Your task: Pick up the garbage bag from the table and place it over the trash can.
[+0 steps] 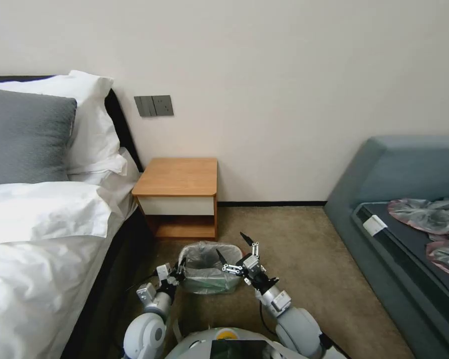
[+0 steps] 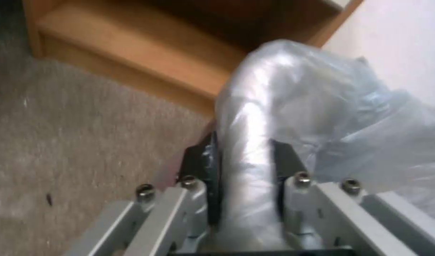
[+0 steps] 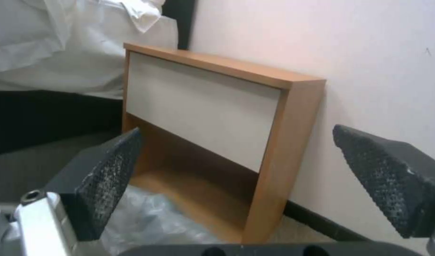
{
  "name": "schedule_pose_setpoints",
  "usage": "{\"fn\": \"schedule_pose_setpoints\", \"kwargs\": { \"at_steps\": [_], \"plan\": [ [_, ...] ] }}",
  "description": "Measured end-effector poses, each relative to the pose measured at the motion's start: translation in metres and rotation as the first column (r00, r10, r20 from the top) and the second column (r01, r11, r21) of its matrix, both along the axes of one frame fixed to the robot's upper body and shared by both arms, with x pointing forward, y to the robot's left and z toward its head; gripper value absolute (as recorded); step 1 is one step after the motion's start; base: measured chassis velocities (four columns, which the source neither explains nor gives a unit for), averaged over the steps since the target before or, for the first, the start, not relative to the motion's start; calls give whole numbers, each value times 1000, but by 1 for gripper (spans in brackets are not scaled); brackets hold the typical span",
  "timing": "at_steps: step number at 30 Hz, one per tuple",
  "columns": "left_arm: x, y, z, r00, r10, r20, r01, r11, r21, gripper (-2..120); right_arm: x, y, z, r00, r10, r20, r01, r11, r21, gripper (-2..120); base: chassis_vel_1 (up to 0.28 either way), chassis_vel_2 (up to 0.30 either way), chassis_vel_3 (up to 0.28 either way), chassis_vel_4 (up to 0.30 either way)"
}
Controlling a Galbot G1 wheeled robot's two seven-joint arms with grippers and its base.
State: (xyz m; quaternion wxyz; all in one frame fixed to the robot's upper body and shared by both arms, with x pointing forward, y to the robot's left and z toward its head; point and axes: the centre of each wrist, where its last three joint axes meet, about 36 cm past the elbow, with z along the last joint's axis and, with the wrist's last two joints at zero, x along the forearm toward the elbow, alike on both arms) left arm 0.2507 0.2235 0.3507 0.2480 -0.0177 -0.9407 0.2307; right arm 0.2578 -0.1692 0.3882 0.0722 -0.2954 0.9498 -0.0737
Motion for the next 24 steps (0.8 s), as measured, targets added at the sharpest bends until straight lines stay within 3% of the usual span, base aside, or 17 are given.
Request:
{"fn": "schedule_pose_setpoints", "kwargs": {
  "at_steps": [16, 20, 23, 24],
  "plan": [
    [-2, -1, 21, 999, 5, 46, -6, 1000, 31, 84, 5, 1, 0, 1000, 16, 5, -16, 1000, 3, 100, 0, 0, 0, 0],
    [-4, -1, 24, 998, 7, 66, -11, 998, 58, 94, 6, 2, 0, 1000, 11, 4, -11, 1000, 6, 100, 0, 0, 0, 0],
    [-4, -1, 24, 996, 19, 90, -30, 993, 113, 99, 5, 6, -1, 998, -61, 6, 61, 998, -3, 100, 0, 0, 0, 0],
    [-4, 0, 24, 993, 31, 111, -48, 988, 148, 99, 4, 10, 0, 990, -139, -14, 139, 990, -18, 100, 0, 0, 0, 0]
  ]
}}
